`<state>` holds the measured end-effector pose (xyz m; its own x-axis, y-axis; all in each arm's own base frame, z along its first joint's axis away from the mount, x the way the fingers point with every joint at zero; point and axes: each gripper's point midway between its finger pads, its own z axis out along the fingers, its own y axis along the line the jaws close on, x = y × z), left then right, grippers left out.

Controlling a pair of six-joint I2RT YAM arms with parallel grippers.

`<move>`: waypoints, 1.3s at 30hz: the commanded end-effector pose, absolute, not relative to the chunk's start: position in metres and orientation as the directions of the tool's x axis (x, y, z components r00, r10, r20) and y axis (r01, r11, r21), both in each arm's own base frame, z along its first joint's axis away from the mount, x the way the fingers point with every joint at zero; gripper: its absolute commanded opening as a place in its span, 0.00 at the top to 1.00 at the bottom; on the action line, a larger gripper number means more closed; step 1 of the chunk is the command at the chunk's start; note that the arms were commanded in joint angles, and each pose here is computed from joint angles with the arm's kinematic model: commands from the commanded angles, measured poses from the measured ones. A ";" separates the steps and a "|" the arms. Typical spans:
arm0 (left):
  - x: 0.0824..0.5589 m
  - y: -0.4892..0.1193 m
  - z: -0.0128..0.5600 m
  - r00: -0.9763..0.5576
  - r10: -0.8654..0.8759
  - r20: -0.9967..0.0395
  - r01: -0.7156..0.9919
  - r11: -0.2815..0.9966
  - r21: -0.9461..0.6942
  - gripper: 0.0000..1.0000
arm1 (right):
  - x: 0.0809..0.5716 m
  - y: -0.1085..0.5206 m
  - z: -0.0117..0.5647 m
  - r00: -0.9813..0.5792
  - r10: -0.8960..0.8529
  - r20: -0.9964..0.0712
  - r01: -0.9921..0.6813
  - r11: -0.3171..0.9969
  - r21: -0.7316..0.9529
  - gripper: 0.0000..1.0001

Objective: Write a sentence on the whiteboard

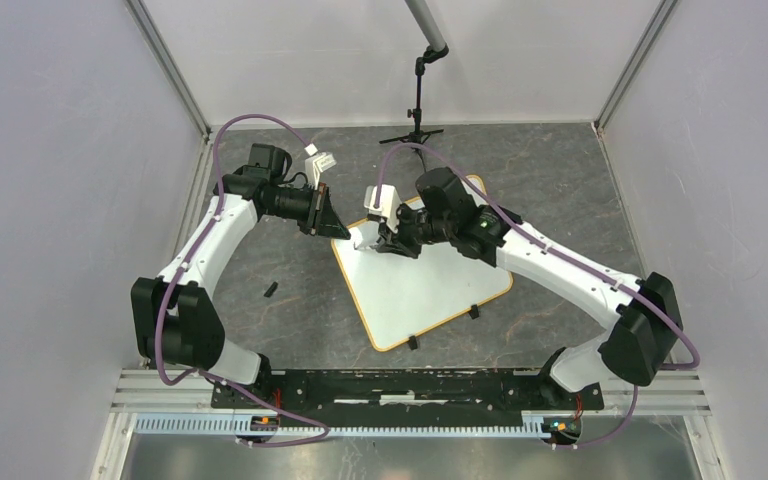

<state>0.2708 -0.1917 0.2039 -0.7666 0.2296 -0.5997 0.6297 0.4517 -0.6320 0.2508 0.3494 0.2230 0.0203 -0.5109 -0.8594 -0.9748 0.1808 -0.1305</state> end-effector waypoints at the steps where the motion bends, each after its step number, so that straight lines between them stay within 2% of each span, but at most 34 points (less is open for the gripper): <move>1: 0.274 -0.189 0.211 -0.704 0.252 -0.664 0.692 0.453 -0.562 0.97 | 0.242 0.340 0.211 0.006 -0.526 -0.850 -0.977 0.177 -0.117 1.00; 11: 0.273 -0.189 0.209 -0.705 0.256 -0.661 0.691 0.454 -0.562 0.98 | 0.213 0.335 0.191 0.012 -0.554 -0.833 -0.989 0.115 -0.090 1.00; 22: 0.270 -0.189 0.210 -0.701 0.274 -0.659 0.702 0.433 -0.566 0.98 | 0.236 0.339 0.248 0.058 -0.473 -0.879 -0.970 0.182 -0.162 1.00; 27: 0.270 -0.189 0.209 -0.701 0.275 -0.658 0.701 0.430 -0.568 0.98 | 0.248 0.334 0.241 0.042 -0.492 -0.870 -0.960 0.221 -0.172 1.00; 39: 0.270 -0.189 0.209 -0.697 0.278 -0.661 0.706 0.430 -0.563 0.98 | 0.248 0.341 0.231 0.027 -0.500 -0.866 -0.970 0.198 -0.144 1.00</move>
<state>0.2664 -0.1904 0.2017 -0.7539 0.2529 -0.6064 0.6480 0.4387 -0.6226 0.2417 0.3313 0.2141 -0.0020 -0.5349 -0.8449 -0.9721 0.1992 -0.1238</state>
